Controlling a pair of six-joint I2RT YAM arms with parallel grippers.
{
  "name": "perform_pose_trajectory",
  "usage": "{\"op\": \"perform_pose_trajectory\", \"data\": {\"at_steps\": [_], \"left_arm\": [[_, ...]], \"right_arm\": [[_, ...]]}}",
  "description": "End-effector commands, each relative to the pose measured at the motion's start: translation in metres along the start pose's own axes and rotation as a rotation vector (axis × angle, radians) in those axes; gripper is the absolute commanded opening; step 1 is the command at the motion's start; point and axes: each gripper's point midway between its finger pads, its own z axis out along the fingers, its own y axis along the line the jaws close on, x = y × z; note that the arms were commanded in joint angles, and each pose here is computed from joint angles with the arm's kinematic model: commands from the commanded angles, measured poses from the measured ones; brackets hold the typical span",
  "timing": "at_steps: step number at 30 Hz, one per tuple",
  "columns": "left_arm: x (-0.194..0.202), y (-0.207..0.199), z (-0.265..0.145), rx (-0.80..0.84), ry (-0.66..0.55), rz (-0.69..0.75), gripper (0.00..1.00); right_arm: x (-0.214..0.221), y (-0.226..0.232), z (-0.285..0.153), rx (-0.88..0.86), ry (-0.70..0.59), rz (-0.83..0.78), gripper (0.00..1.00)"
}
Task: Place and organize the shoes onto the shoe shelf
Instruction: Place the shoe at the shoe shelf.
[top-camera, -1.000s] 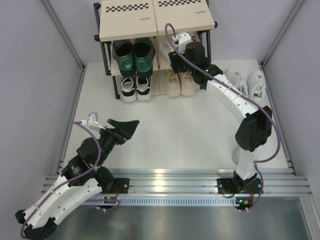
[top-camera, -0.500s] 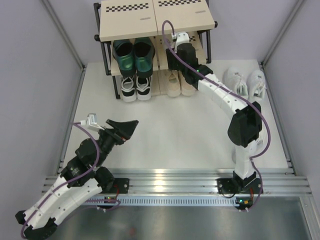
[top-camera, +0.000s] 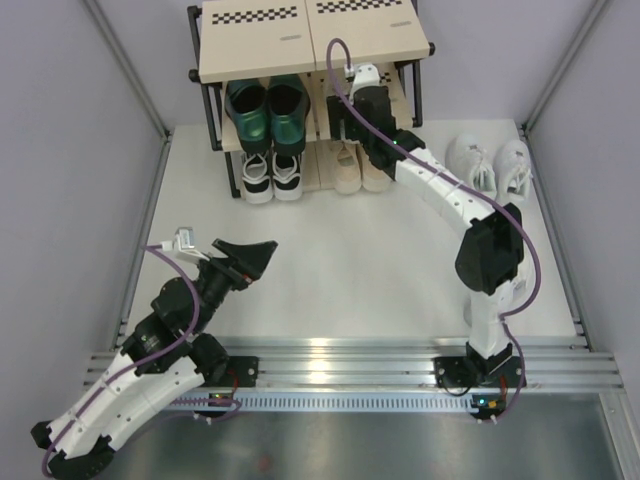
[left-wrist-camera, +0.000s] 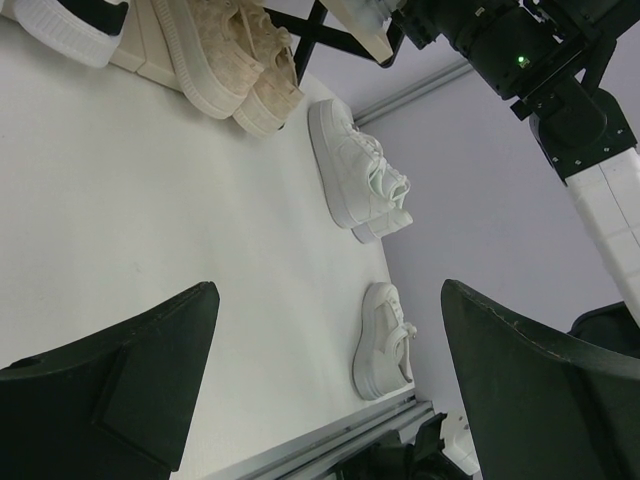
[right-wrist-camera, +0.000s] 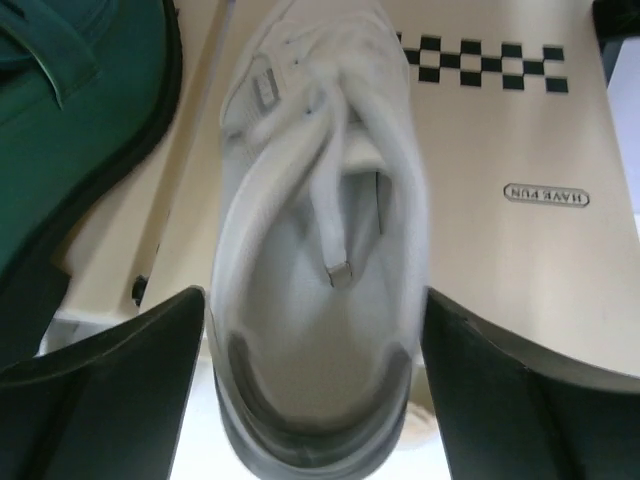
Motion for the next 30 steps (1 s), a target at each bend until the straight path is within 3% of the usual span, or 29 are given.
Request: {"op": "perform_pose_trajectory", "data": {"at_steps": [1, 8, 14, 19, 21, 23, 25, 27, 28, 30], "left_arm": [[0.0, -0.002, -0.002, 0.013, 0.002, -0.009, 0.98], [-0.002, -0.008, -0.006, 0.043, 0.005, -0.015, 0.98], [-0.003, -0.012, -0.01, 0.068, 0.01, 0.013, 0.98], [0.0, -0.014, -0.011, 0.079, 0.027, 0.049, 0.98], [0.002, -0.013, -0.01, 0.081, 0.039, 0.076, 0.98], [0.005, -0.012, -0.009, 0.084, 0.054, 0.109, 0.98], [0.011, -0.01, -0.007, 0.084, 0.08, 0.15, 0.98], [0.019, -0.005, -0.004, 0.072, 0.111, 0.181, 0.98], [0.025, -0.001, -0.002, 0.067, 0.132, 0.2, 0.98], [0.032, 0.004, 0.003, 0.051, 0.161, 0.215, 0.98]], "right_arm": [[-0.067, 0.007, -0.027, -0.029, -0.192, 0.054, 0.99], [-0.076, 0.007, -0.041, -0.042, -0.203, 0.054, 1.0], [-0.103, -0.004, -0.092, -0.075, -0.256, 0.006, 0.99], [-0.074, -0.007, -0.139, -0.2, -0.204, -0.255, 0.99], [-0.059, -0.003, -0.174, -0.333, -0.2, -0.395, 0.99], [-0.029, -0.004, -0.212, -0.516, -0.156, -0.507, 0.99], [0.001, -0.018, -0.234, -0.615, -0.069, -0.493, 0.99], [0.021, -0.07, -0.244, -0.536, 0.02, -0.467, 1.0], [0.054, -0.081, -0.259, -0.562, 0.151, -0.437, 1.0], [0.09, -0.123, -0.275, -0.477, 0.265, -0.428, 0.99]]}}
